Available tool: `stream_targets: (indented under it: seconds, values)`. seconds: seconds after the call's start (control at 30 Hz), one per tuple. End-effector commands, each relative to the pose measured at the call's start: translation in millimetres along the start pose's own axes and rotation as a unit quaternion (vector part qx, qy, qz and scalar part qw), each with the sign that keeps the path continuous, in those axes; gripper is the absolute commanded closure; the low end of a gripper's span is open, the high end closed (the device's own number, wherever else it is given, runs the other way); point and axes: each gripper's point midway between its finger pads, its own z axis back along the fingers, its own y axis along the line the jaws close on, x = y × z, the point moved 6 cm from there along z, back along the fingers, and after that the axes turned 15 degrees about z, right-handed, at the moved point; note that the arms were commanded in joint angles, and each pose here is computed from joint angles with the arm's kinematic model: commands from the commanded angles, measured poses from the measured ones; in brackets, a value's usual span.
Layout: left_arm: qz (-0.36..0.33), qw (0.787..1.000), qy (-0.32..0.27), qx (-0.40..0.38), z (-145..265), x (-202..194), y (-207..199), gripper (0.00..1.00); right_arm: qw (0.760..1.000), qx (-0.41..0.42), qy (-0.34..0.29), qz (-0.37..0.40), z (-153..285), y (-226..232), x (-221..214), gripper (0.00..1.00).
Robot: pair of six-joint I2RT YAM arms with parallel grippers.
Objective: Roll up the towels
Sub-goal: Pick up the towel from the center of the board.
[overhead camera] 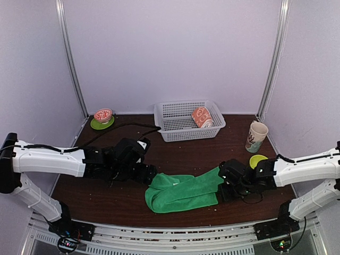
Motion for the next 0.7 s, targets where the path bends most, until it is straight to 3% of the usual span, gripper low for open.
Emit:
stream_targets:
  seconds: [0.0,0.27,0.43,0.53,0.67]
  values:
    - [0.017,1.0,-0.002,-0.003,0,-1,1,0.14,1.0,0.012,-0.01,-0.026,-12,24,14,0.48]
    - [0.03,1.0,-0.008,0.002,8,-5,11,0.14,0.998,-0.033,0.056,0.011,-36,35,-13,0.5]
    - [0.037,0.999,-0.011,0.002,12,-7,16,0.14,0.995,-0.038,0.085,0.026,-43,38,-30,0.58]
    - [0.042,0.999,-0.013,0.003,13,-9,19,0.14,0.995,-0.03,0.096,0.022,-48,39,-38,0.73]
    - [0.046,0.999,-0.015,0.003,18,-10,23,0.14,0.996,-0.021,0.09,0.008,-41,38,-39,0.99]
